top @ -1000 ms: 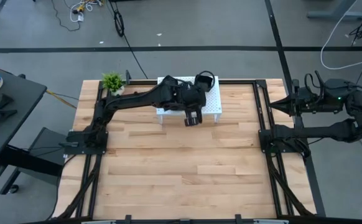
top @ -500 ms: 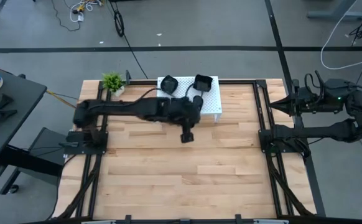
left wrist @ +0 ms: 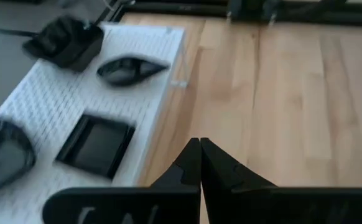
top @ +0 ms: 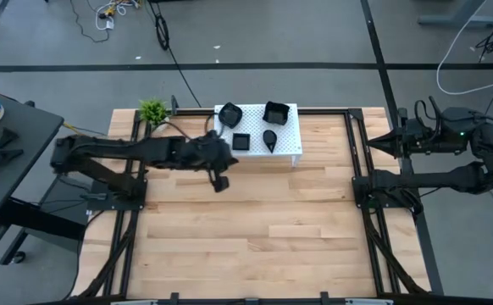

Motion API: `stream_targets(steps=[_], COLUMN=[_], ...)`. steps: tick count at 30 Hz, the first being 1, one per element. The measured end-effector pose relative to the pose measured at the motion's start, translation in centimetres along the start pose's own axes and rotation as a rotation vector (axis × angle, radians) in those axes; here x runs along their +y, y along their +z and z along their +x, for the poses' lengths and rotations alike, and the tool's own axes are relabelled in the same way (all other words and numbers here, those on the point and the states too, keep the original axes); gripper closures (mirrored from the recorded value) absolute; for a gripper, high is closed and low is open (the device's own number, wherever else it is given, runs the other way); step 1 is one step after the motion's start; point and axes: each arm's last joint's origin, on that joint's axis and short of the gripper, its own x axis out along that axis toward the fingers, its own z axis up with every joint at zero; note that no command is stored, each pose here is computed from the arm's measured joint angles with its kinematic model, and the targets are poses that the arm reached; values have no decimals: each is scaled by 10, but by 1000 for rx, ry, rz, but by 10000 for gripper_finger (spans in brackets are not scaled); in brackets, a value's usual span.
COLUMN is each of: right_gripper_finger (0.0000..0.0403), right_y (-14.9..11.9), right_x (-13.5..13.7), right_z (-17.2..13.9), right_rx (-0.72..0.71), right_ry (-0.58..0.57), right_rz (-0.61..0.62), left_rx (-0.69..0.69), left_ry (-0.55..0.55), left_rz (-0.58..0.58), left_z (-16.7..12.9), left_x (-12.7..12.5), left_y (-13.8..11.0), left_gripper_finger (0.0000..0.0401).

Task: Pick & Place Mini shaped plates
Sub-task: Return to Home Position

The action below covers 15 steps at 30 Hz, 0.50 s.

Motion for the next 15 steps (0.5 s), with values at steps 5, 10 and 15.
stream_targets(steps=[5,10,15], right_gripper_finger=[383,383,383], right_y=[0,0,0], right_x=[0,0,0], right_z=[0,0,0], right_rx=[0,0,0], right_ry=[0,0,0], right_rz=[0,0,0], left_rx=[-49,-104,-161], left_ry=[-13,-54,-73], left_rz=[-14,-36,-47], left_z=[-13,-25,-40], left_x=[7,14,20], left_y=[-39,-69,-94], left_gripper_finger=[400,400,400])
